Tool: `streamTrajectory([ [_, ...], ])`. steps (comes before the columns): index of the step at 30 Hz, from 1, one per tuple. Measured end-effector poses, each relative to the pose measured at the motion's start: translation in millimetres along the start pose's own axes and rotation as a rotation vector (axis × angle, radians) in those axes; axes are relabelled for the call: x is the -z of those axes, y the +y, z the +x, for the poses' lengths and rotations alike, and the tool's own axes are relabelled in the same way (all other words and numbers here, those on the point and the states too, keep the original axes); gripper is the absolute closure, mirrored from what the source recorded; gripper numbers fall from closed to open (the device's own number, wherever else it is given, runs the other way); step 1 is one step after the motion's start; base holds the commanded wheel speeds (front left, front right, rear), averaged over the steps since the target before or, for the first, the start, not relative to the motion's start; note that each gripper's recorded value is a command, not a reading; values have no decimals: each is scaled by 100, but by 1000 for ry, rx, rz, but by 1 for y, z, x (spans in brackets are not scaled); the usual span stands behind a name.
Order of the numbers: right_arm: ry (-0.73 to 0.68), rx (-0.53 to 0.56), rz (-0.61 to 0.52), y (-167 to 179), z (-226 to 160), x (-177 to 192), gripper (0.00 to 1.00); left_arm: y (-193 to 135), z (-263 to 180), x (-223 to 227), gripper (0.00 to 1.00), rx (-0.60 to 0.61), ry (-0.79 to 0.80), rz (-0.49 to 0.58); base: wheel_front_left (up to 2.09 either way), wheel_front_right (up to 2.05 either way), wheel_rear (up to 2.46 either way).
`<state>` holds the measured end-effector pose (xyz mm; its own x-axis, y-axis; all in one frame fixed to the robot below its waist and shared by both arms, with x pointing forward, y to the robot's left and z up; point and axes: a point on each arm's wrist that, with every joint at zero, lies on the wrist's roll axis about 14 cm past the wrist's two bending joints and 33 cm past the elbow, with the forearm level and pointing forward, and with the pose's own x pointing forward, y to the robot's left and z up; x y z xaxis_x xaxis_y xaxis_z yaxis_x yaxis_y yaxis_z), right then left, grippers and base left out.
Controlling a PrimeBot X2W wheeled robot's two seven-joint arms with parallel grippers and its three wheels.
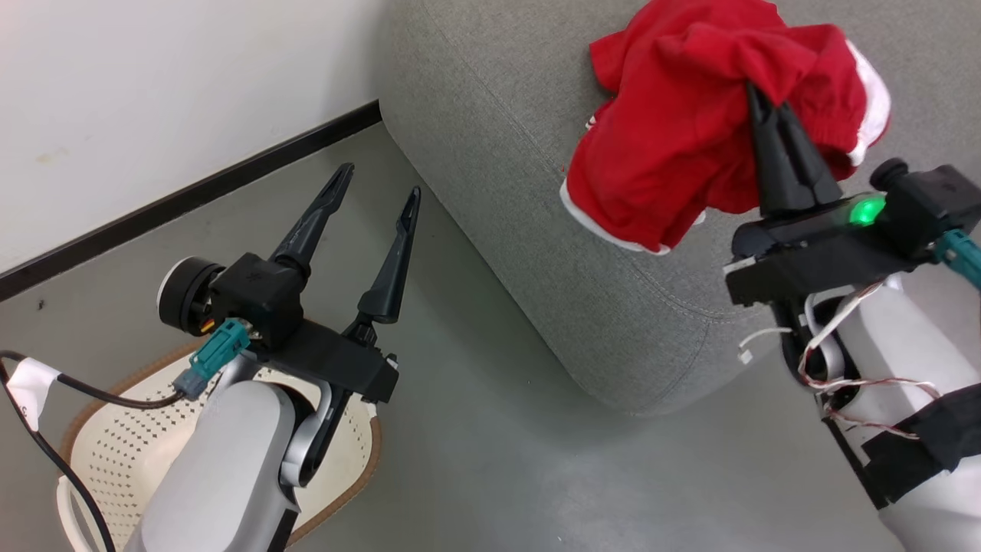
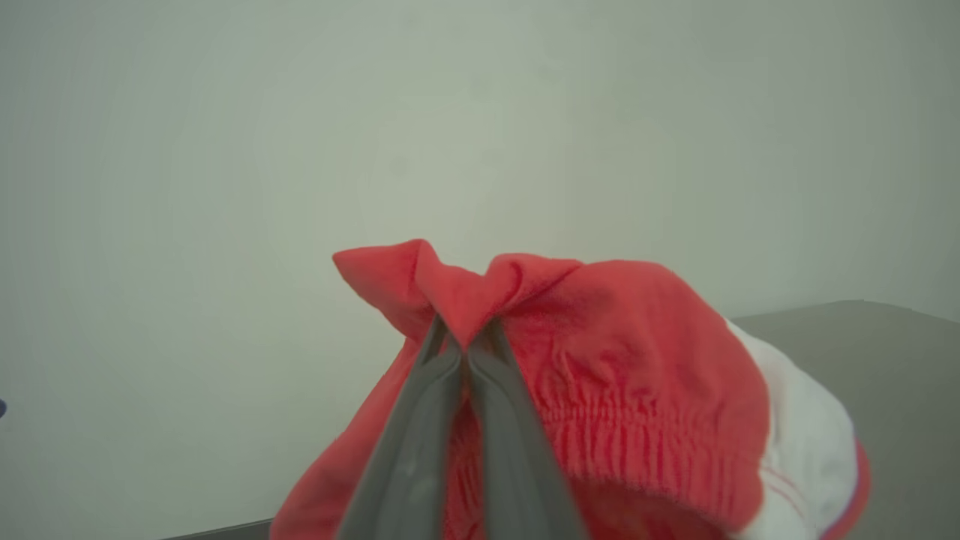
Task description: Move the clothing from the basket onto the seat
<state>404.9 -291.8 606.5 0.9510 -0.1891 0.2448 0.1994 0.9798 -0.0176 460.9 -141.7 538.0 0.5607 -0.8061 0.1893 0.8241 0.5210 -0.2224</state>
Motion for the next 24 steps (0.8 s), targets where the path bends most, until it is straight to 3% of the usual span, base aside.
streamTrajectory([
  [13, -58, 159, -131, -77, 26, -26, 100, 14, -2, 25, 0, -4, 49, -32, 0, 0, 0],
  [24, -52, 266, -166, -120, 41, -25, 100, 33, -7, 46, 0, -24, 88, -36, 0, 0, 0],
])
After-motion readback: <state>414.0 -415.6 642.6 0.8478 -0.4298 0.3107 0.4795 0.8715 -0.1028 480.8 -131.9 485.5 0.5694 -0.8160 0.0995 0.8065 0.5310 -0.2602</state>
